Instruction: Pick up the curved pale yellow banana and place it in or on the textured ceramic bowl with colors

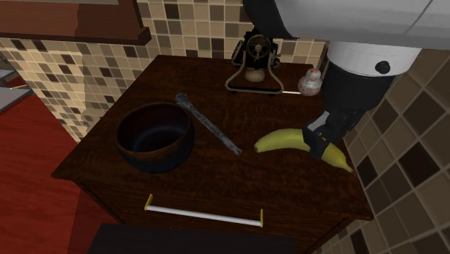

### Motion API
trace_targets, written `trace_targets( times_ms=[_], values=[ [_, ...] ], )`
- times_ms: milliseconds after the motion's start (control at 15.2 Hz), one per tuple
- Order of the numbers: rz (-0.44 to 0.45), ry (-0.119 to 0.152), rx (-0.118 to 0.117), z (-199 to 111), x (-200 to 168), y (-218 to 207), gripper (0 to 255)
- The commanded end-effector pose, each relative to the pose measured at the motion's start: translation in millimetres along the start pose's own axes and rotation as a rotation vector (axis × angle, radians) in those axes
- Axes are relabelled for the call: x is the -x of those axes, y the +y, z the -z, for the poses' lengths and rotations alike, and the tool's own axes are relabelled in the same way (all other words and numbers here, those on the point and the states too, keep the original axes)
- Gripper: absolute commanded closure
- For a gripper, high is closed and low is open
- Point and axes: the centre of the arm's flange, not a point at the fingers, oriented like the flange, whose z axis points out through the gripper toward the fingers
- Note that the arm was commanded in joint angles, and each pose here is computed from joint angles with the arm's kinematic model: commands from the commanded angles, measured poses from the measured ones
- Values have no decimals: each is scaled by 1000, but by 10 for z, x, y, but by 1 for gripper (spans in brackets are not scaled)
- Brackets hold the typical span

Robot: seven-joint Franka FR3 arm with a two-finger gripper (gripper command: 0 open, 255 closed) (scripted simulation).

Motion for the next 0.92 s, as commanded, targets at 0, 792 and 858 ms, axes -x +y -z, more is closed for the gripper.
trace_targets(
  times_ms=[0, 792, 858],
  values=[
    [0, 0, 0, 115, -7, -3, 255],
    [0, 0, 0, 747, 19, 15, 255],
    [0, 0, 0, 755, -76, -77, 255]
  ],
)
